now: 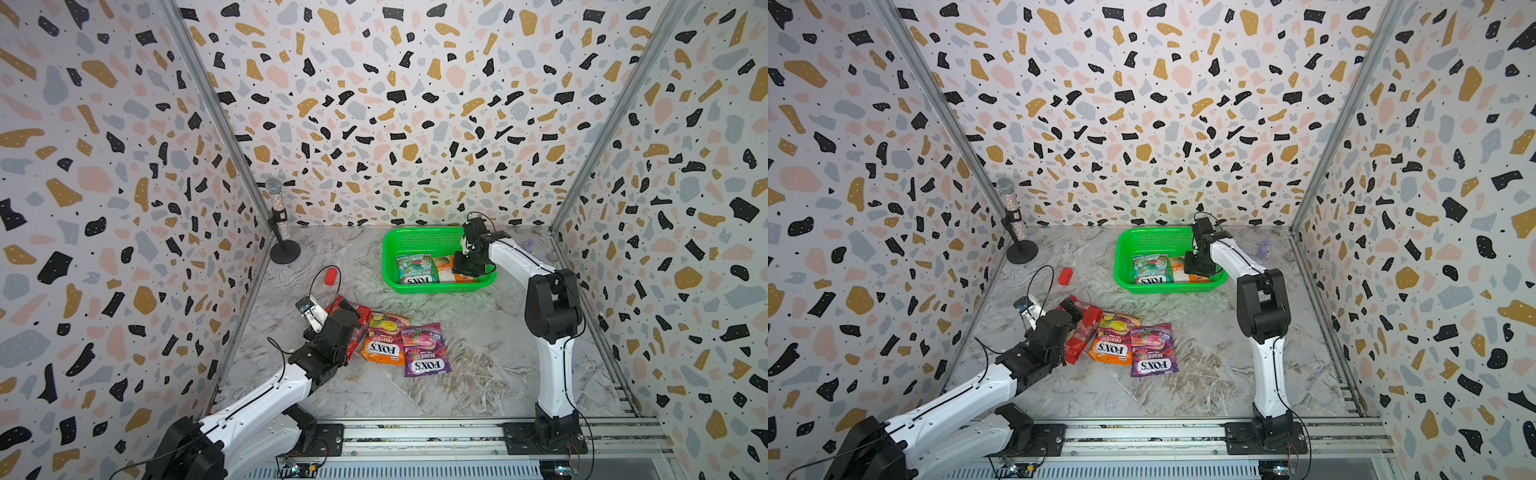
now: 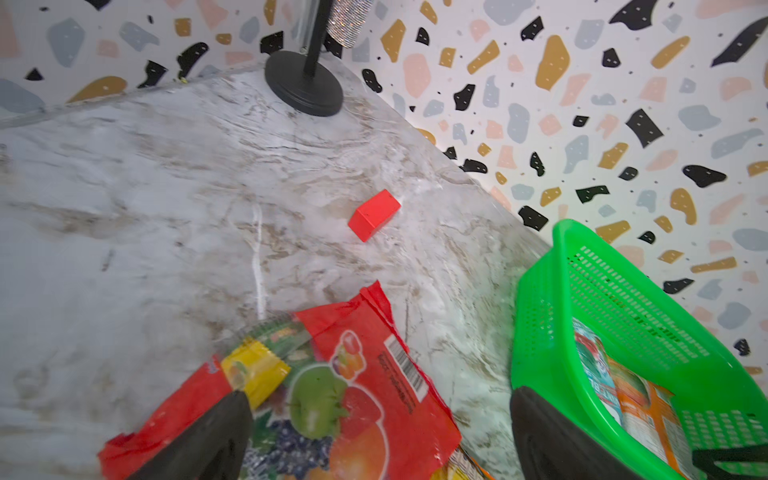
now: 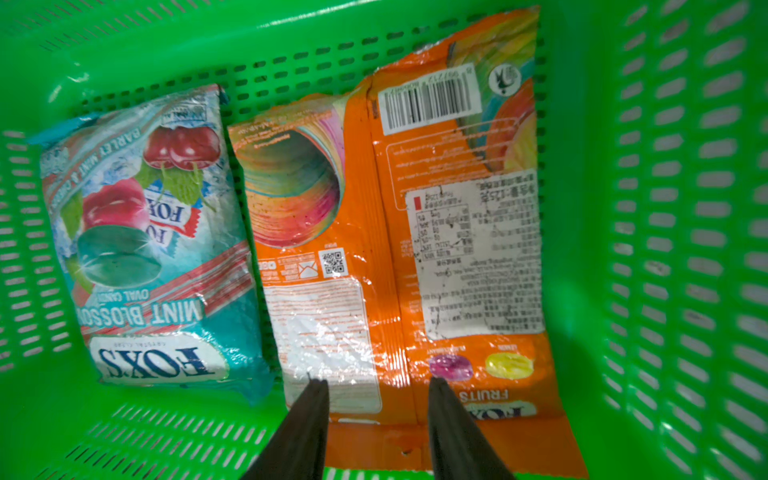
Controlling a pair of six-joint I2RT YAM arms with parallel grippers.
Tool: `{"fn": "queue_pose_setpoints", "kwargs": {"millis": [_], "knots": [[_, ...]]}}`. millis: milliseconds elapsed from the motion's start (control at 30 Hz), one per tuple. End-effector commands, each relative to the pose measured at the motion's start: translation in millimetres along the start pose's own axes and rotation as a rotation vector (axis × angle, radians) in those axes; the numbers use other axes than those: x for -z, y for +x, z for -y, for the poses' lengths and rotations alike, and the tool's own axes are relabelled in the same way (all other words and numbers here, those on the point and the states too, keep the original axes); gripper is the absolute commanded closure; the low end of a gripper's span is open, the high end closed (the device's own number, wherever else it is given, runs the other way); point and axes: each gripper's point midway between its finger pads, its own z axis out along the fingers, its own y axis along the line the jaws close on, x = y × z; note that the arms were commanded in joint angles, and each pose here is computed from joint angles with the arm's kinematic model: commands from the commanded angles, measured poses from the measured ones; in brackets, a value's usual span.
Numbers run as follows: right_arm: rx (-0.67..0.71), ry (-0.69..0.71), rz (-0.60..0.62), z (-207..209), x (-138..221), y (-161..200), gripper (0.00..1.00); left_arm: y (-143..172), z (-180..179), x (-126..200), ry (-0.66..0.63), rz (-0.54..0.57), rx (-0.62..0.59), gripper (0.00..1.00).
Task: Put the candies in the basket
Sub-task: Place the candy in the basket.
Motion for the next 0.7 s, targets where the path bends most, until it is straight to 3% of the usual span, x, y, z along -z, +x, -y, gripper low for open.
{"fn": "queue_pose_setpoints", "kwargs": {"millis": [0, 200, 333, 467, 667], "knots": [[0.003, -0.026, 0.019, -10, 22, -2, 0.56, -5, -2, 0, -0.009, 0.018, 0.011, 0.00], [0.067, -0.071, 0.139, -33, 92, 8, 0.55, 4, 21, -5, 0.061, -0.039, -0.073, 0.00], [0.128, -0.117, 0.189, -37, 126, 50, 0.52, 20, 39, -12, 0.112, -0.119, -0.090, 0.00], [0.174, -0.181, 0.159, -30, 132, 114, 0.47, 37, 67, -12, 0.212, -0.227, -0.145, 0.00], [0.198, -0.305, 0.025, -23, 106, 207, 0.39, 70, 104, -8, 0.395, -0.385, -0.174, 0.00]]}}
